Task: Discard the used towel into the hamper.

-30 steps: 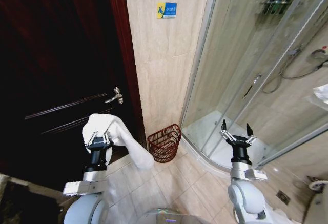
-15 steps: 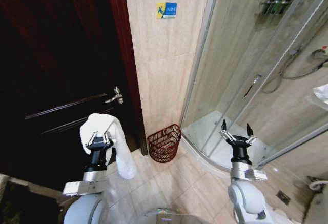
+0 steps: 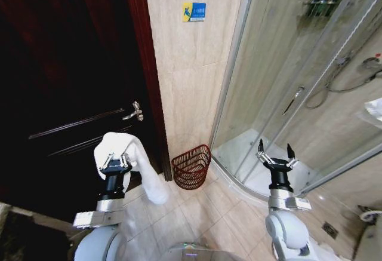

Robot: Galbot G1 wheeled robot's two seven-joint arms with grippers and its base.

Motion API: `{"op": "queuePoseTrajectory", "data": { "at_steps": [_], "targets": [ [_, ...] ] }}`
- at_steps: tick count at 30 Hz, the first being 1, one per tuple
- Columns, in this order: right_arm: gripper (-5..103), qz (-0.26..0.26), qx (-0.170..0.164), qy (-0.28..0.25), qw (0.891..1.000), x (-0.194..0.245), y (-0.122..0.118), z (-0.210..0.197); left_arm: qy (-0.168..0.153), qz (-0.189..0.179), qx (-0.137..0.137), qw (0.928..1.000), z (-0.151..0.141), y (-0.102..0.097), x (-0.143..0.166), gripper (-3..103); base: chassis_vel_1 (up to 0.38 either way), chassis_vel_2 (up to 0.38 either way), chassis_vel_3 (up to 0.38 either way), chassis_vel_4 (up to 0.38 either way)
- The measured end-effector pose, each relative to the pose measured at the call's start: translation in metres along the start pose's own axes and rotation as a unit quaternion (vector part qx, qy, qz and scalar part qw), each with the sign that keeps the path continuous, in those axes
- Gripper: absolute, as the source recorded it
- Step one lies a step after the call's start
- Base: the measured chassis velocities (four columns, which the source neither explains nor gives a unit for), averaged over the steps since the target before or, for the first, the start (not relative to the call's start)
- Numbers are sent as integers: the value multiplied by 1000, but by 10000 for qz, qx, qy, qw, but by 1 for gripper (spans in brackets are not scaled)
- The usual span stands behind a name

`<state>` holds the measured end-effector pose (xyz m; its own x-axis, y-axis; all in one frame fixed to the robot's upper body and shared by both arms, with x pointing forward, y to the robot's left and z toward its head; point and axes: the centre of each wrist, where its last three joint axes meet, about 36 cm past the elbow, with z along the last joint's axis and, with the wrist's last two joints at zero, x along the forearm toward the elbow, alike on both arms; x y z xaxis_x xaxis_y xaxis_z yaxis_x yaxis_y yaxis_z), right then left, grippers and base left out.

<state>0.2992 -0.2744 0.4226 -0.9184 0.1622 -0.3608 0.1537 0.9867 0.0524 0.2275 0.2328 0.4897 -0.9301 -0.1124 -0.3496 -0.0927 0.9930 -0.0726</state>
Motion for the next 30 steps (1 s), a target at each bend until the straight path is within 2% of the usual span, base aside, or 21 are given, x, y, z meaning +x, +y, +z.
{"op": "queuePoseTrajectory", "data": {
  "at_steps": [10,22,30],
  "targets": [
    [100,0,0,-1,10000,0,0,0,0,0,0,10000,0,0,0,4,11,-13,-16,13],
    [100,0,1,2,10000,0,0,0,2,0,-1,10000,0,0,0,4,110,-131,-116,124],
    [100,0,1,-1,10000,0,0,0,-1,0,0,10000,0,0,0,4,-8,19,15,-17]
  ]
}}
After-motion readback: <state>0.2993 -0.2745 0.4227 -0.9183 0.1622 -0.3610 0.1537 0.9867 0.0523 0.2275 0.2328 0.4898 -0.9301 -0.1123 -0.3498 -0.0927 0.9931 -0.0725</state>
